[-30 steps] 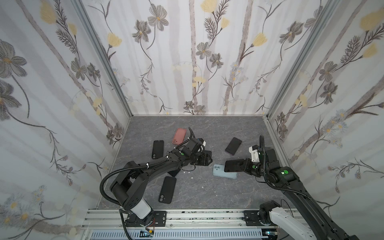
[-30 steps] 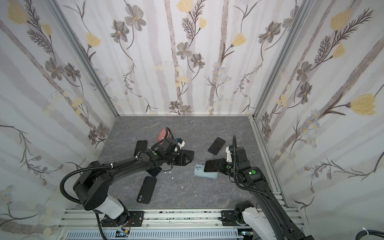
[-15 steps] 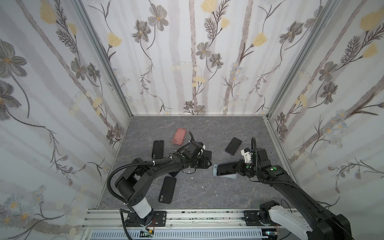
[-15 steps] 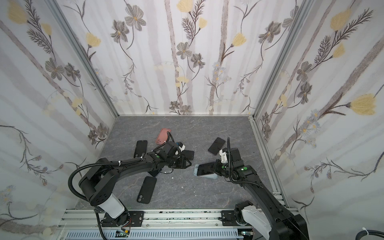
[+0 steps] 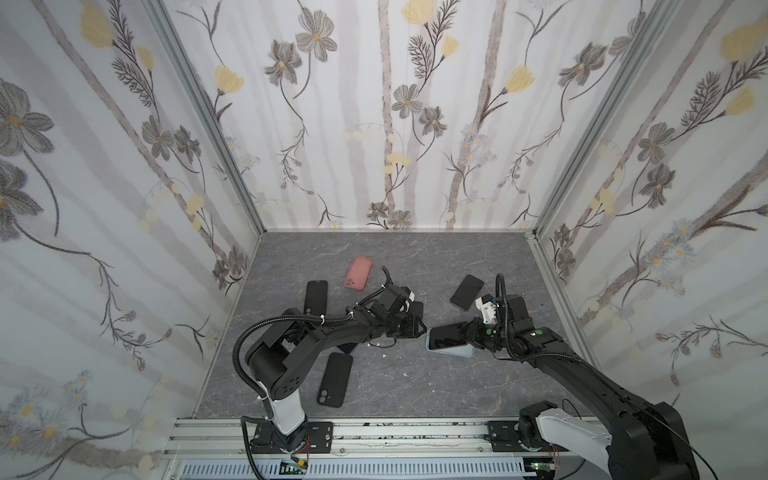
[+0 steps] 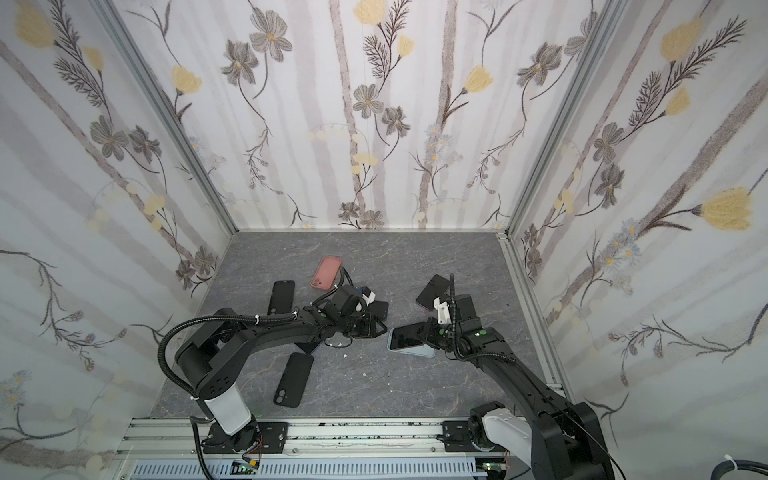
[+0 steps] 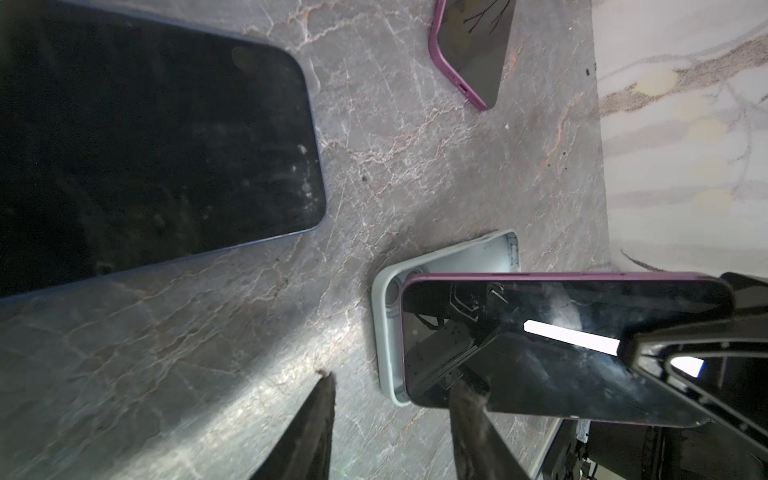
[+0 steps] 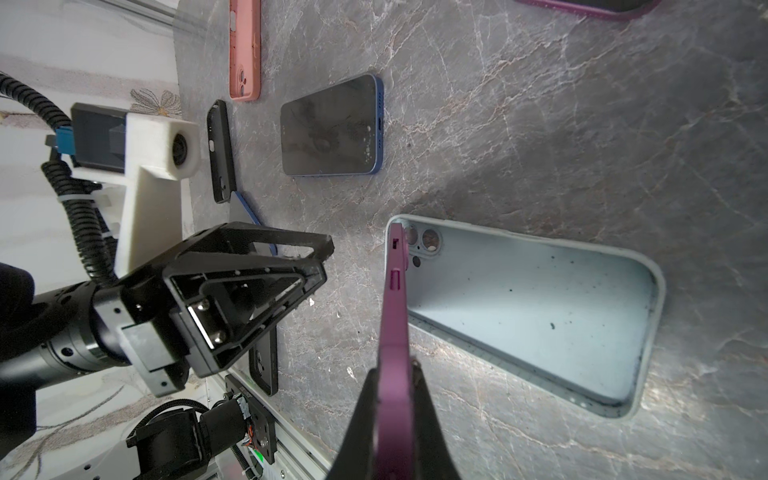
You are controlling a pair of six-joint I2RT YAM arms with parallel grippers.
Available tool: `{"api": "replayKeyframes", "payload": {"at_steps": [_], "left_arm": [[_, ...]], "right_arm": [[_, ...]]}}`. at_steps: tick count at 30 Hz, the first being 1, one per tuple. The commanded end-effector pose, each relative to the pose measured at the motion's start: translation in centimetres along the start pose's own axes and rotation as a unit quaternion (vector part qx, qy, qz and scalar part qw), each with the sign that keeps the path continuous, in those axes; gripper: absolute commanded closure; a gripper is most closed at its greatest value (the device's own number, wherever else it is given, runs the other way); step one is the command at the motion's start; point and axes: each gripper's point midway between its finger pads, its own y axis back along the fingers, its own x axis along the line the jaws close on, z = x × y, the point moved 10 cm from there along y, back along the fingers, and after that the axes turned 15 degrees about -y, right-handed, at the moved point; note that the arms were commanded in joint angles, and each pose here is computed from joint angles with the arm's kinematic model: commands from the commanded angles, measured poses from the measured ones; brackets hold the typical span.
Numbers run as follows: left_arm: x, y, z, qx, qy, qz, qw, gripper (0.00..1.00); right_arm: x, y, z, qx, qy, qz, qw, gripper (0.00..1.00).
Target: Put the phone into the phone case
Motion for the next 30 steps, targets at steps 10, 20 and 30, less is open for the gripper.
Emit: {"api": "replayKeyframes", "payload": {"at_steps": [10,20,30], "left_arm": [[-0.4,-1.3,-0.6,0.008,-0.004,-0.017,1.0,0.56],[-0.4,-1.1,-0.9,0.013,-0.004,-0.012,1.0,0.56],[-0.1,-0.4,-1.9,0.019,0.0,-0.006,1.0,0.57]], "right_arm": [[-0.3,-0.7,0.0,0.012,0.009,0.023,1.0,1.0],[-1.1,-1.1,-0.7,0.028,-0.011,0.048,0.998,1.0],[-1.5,-1.2,-1.3,0.043,-0.021,0.061,0.997,1.0]]}}
